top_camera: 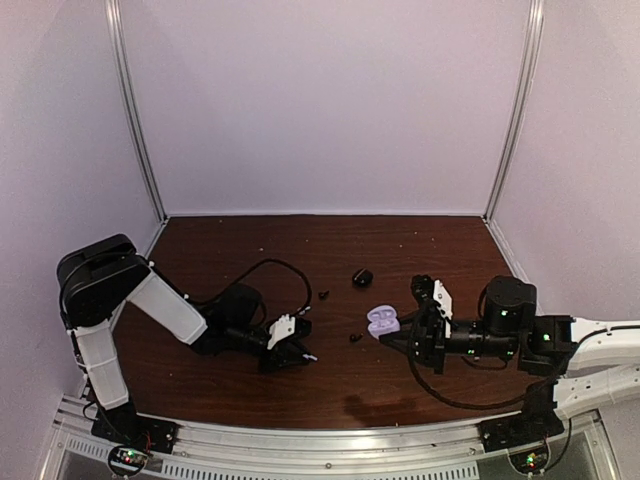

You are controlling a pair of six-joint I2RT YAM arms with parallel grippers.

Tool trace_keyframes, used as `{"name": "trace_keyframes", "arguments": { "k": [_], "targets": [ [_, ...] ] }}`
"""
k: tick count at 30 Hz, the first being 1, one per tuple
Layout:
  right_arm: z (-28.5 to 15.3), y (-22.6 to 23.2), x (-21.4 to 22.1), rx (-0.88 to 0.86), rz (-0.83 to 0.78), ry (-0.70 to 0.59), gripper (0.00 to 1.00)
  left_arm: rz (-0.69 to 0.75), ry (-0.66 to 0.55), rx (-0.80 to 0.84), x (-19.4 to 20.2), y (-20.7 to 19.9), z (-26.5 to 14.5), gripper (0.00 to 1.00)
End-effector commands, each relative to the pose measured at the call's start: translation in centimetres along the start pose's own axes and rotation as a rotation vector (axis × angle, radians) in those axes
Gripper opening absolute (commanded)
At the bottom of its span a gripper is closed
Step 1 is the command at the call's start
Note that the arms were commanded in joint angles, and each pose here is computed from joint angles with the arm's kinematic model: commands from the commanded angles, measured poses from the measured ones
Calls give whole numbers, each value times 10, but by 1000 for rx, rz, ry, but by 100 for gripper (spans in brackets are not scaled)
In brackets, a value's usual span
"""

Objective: Insert the wireless bluetooth earbuds into the charging case
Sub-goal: Pick up the left earbud from the center of the board, then insert the left earbud into the left side groove of the charging case.

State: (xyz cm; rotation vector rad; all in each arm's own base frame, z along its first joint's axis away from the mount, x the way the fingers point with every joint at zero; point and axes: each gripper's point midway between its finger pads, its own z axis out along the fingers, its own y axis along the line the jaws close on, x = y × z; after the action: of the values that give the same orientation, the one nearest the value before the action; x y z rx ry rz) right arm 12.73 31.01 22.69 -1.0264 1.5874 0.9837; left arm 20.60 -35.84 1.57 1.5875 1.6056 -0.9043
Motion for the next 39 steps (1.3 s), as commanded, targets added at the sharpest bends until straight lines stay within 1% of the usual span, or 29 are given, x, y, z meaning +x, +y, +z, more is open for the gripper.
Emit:
{"name": "trace_keyframes", "arguments": {
  "k": [1,8,12,17,24,28,32,39],
  "targets": [
    [-2,0,-17,3,-8,-49,15,-90,97,-19,29,-5,-5,21],
    [4,-5,-6,20,-16,-43,15,-103,60,-88,2,3,-18,14],
    [10,-16,3,79,-66,-19,14,-111,42,-136,-18,6,-26,12],
    [11,-30,7,153,-153,-69,13,-132,31,-184,-42,5,-40,11],
    [24,-32,22,152,-282,-45,12,-38,20,-232,-94,-19,-58,11],
    [23,-30,24,141,-341,-79,11,11,26,-223,-116,-38,-65,11],
    [24,-30,23,144,-403,-85,10,56,10,-229,-142,-51,-72,11],
    [32,-24,26,105,-445,-85,10,132,-13,-266,-175,-60,-73,10]
  ]
}}
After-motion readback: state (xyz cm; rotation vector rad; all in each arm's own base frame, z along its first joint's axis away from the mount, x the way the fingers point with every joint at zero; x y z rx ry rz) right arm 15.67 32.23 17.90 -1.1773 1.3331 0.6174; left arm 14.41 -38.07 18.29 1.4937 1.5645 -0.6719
